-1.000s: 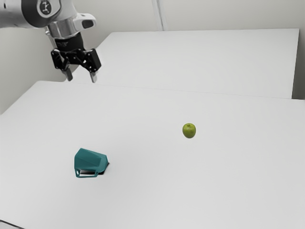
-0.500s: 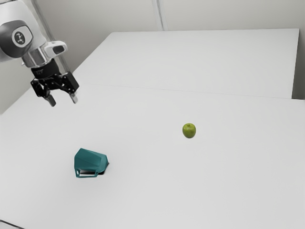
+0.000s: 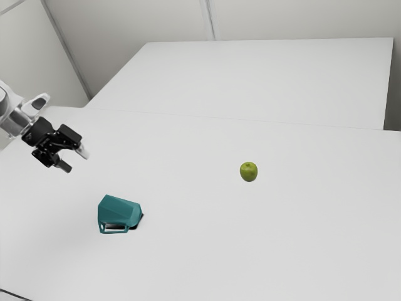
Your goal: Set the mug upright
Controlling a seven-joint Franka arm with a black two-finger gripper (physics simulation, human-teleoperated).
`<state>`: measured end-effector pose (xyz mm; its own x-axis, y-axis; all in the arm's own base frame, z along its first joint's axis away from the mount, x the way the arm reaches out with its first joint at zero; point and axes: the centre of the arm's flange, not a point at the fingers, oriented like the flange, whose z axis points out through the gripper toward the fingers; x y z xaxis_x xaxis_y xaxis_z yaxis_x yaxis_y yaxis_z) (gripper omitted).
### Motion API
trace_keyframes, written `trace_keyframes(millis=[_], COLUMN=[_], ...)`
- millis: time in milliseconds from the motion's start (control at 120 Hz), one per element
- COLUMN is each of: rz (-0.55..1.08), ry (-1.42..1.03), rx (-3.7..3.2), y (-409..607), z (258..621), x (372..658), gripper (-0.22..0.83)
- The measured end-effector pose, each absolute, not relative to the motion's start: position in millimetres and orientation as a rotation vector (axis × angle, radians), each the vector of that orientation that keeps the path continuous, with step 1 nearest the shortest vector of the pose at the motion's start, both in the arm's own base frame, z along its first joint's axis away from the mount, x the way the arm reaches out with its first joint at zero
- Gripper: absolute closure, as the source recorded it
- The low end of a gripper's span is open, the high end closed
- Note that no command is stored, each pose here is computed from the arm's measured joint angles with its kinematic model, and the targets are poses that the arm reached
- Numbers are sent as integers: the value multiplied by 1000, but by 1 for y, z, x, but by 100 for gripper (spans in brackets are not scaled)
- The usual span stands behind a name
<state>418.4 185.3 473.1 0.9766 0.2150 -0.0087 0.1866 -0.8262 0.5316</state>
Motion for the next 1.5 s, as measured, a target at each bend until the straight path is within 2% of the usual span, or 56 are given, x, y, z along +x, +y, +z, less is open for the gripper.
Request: trace_keyframes(millis=[475,1025,1500], rz=[262,325,366], ry=[160,88,82], rx=[2384,2288,2294], y=[211,233,248], z=[388,310,301], x=[391,385,377], gripper=[1,1,1])
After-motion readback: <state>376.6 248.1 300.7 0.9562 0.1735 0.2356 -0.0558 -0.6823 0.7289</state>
